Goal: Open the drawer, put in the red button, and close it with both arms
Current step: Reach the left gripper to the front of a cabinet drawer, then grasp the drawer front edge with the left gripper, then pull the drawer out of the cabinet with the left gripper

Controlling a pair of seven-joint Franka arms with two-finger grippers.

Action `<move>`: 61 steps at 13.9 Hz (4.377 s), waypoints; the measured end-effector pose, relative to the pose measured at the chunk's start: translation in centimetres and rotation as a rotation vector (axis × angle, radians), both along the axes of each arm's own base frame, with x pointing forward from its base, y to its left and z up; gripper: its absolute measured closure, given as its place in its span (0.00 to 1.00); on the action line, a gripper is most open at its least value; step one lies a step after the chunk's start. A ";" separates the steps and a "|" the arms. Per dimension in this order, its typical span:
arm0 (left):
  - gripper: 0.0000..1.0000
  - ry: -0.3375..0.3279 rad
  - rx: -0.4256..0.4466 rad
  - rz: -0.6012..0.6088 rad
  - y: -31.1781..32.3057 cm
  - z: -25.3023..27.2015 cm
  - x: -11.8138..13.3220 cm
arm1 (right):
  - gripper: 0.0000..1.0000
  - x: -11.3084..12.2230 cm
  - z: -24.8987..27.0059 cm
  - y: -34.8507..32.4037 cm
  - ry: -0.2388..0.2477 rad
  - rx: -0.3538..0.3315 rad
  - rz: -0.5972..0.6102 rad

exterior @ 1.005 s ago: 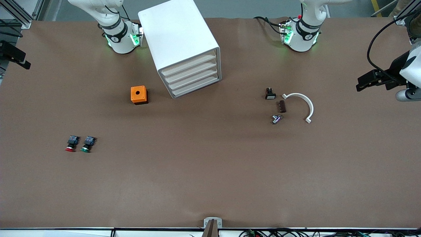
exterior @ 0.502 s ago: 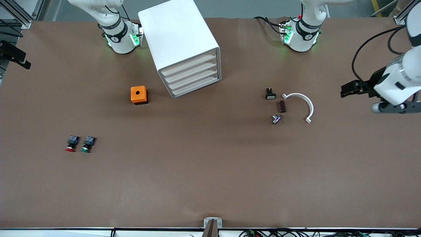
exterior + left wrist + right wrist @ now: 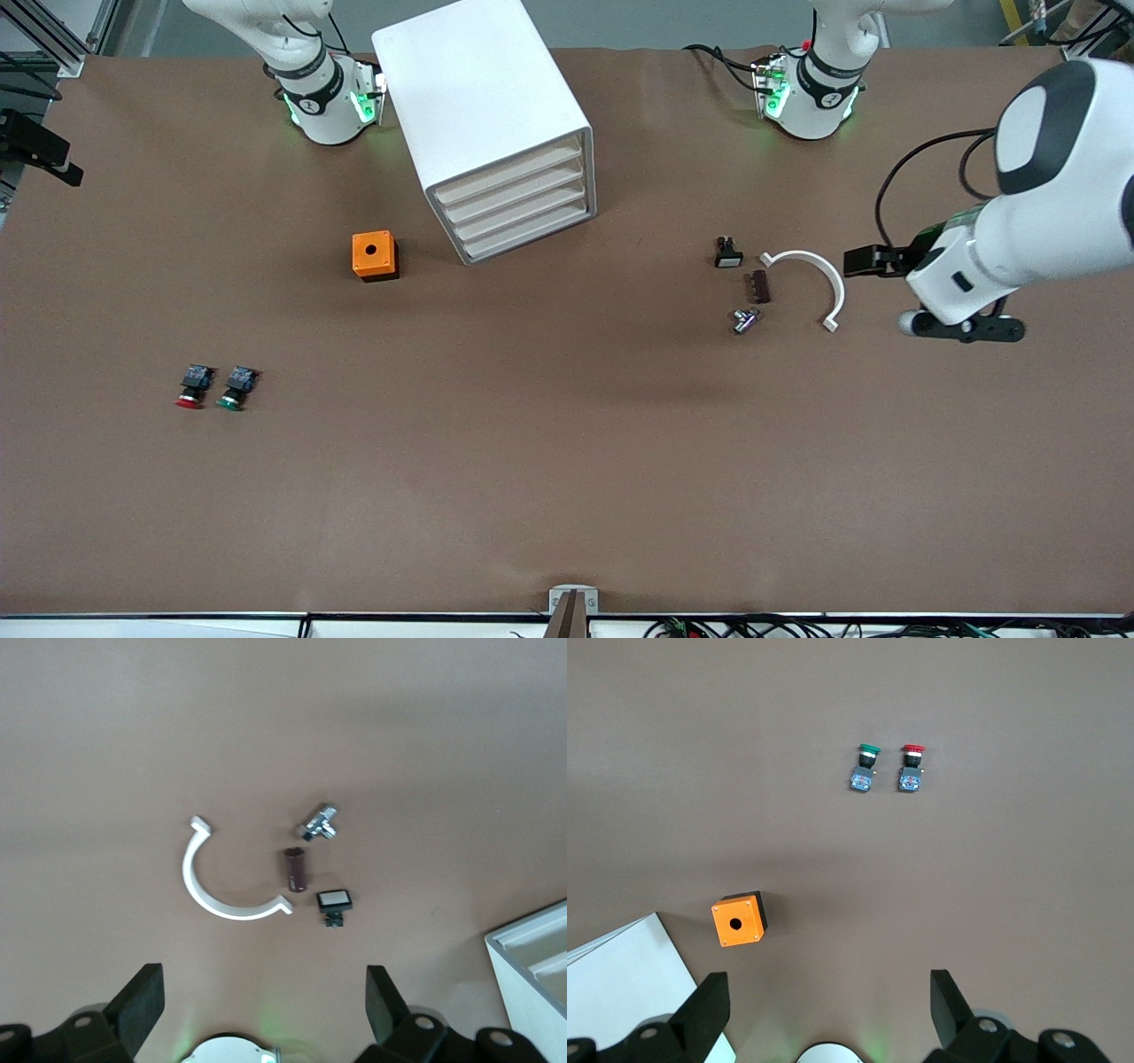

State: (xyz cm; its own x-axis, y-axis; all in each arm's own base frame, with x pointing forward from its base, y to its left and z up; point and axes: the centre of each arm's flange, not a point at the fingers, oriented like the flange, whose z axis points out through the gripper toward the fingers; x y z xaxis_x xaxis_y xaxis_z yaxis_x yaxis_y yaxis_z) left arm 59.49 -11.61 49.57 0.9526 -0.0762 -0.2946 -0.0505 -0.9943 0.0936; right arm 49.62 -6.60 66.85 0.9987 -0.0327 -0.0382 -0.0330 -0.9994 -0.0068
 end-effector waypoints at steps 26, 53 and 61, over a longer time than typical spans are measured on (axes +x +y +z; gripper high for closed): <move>0.00 0.796 0.391 1.147 -30.5 -16.8 -5.6 | 0.00 0.2 0.1 0.4 -0.012 -0.002 0.008; 0.42 1.201 1.041 1.264 -36.6 -31.2 -15.0 | 0.00 0.2 0.1 0.2 -0.012 -0.002 0.004; 0.67 1.204 1.157 1.212 -38.9 -32.8 -19.0 | 0.00 0.1 0.1 0.1 -0.012 -0.001 0.002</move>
